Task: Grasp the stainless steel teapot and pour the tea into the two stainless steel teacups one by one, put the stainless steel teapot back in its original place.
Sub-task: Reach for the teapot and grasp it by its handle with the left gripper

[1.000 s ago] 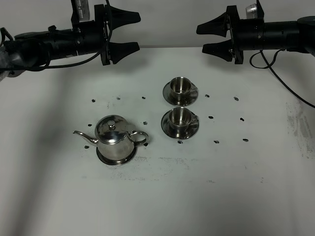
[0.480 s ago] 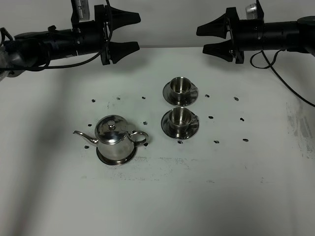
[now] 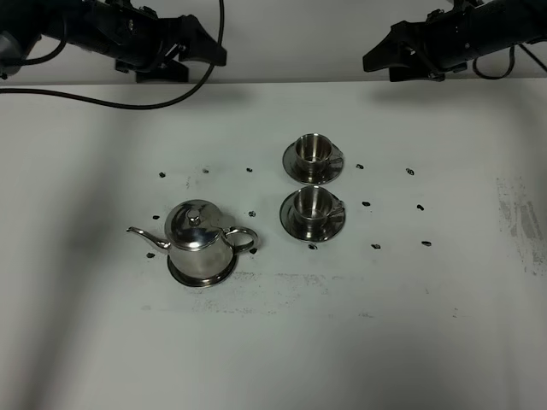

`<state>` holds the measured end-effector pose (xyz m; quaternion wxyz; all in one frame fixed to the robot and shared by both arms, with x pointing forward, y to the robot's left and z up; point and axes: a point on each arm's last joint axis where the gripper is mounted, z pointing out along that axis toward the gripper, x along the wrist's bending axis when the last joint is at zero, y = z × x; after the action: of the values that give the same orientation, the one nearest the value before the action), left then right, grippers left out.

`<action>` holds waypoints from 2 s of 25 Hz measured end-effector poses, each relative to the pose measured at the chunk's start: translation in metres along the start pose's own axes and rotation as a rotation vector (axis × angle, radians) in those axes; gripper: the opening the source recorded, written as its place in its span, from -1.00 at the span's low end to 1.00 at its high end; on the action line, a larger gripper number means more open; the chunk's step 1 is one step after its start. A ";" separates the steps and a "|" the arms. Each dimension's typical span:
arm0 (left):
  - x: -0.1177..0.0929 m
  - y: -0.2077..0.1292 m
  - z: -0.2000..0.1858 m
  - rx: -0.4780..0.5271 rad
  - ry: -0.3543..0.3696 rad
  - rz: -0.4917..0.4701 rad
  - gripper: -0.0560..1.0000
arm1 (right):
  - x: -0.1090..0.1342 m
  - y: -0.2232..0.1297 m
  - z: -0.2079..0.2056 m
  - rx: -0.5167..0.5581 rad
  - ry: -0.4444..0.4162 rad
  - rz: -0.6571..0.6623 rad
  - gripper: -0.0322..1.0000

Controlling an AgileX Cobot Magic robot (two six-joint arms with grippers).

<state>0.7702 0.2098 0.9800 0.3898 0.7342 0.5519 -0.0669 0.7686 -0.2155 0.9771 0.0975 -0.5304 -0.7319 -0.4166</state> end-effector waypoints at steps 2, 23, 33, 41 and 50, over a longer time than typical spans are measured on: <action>0.001 0.001 -0.004 0.056 0.166 0.074 0.55 | -0.003 0.001 -0.006 0.032 -0.092 -0.011 0.20; -0.092 -0.018 -0.117 0.004 0.551 0.337 0.37 | 0.130 -0.019 -0.157 0.034 -0.519 -0.202 0.08; -0.148 -0.035 -0.091 0.032 0.599 0.538 0.34 | 0.196 -0.119 -0.236 -0.105 -0.613 -0.260 0.08; -0.200 -0.051 -0.063 0.115 0.512 0.852 0.34 | 0.232 -0.205 -0.287 -0.263 -0.719 -0.283 0.08; -0.236 -0.071 -0.046 0.218 0.436 1.117 0.34 | 0.251 -0.294 -0.306 -0.377 -0.720 -0.301 0.03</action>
<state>0.6036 0.0663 1.1008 0.1667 0.9451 0.1403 0.2436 0.3200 -0.2863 1.1692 -0.3246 -0.5376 -0.6994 -0.3411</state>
